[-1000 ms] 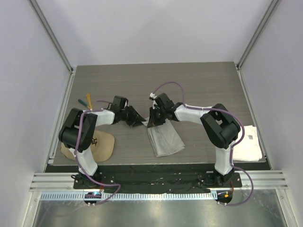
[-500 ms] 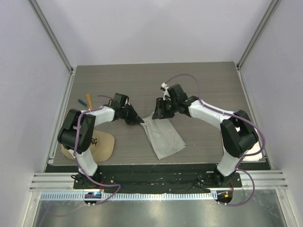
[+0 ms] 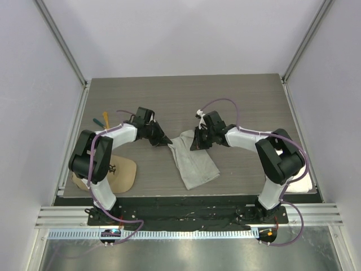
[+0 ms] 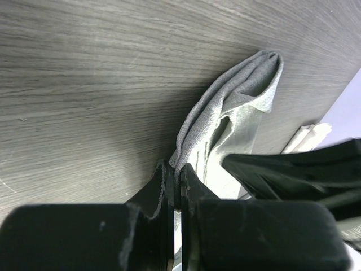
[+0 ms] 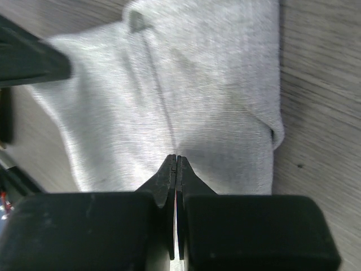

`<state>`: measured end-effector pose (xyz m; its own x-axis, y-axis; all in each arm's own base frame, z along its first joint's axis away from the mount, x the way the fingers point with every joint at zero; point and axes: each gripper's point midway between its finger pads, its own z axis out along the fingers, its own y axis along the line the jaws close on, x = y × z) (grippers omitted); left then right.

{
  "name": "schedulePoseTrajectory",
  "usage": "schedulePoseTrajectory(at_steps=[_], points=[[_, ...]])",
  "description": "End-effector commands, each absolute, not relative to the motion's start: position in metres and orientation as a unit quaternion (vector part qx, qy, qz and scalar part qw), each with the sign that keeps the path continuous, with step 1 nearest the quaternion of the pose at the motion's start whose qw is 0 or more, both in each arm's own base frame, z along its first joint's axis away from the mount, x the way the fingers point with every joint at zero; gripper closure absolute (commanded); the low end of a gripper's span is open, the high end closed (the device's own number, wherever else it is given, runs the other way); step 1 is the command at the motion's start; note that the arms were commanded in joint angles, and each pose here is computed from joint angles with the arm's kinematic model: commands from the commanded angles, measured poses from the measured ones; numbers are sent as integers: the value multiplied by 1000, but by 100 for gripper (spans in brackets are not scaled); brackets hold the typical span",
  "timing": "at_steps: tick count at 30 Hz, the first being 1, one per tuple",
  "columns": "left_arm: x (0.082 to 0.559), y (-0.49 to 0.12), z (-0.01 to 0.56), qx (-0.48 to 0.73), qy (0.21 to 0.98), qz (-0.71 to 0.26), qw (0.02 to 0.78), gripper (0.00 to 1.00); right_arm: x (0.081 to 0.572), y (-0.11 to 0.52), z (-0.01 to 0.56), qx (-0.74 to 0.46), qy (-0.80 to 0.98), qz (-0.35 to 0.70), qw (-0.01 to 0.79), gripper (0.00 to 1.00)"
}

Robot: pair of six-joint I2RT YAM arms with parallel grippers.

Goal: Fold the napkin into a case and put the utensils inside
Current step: Stuff the 2/3-rectangle-folded napkin at the center of the board.

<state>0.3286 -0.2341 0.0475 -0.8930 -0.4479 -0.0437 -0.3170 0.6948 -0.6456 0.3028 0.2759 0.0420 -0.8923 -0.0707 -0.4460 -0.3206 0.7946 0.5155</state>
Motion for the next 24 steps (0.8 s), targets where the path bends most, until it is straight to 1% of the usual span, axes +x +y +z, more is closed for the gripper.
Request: schedulePoseTrajectory(at_steps=[1,3,8,17,20,24], points=[[342,-241,77,-201,907,-346,129,100,316,281,28,-109,915,297,249,99],[345,-241,79,-207,906,-346,132,100,314,279,15,-113,922,279,246,99],[352,-251,86,-209,903,-351,137,100,296,298,6,-104,922,302,221,99],[374,-285,93,-220,899,-344,161,100,295,321,28,11,897,386,216,99],[375,-296,87,-216,904,-333,160,100,299,324,37,6,890,395,228,99],[370,-299,79,-207,916,-301,163,100,300,322,42,-12,894,393,214,99]])
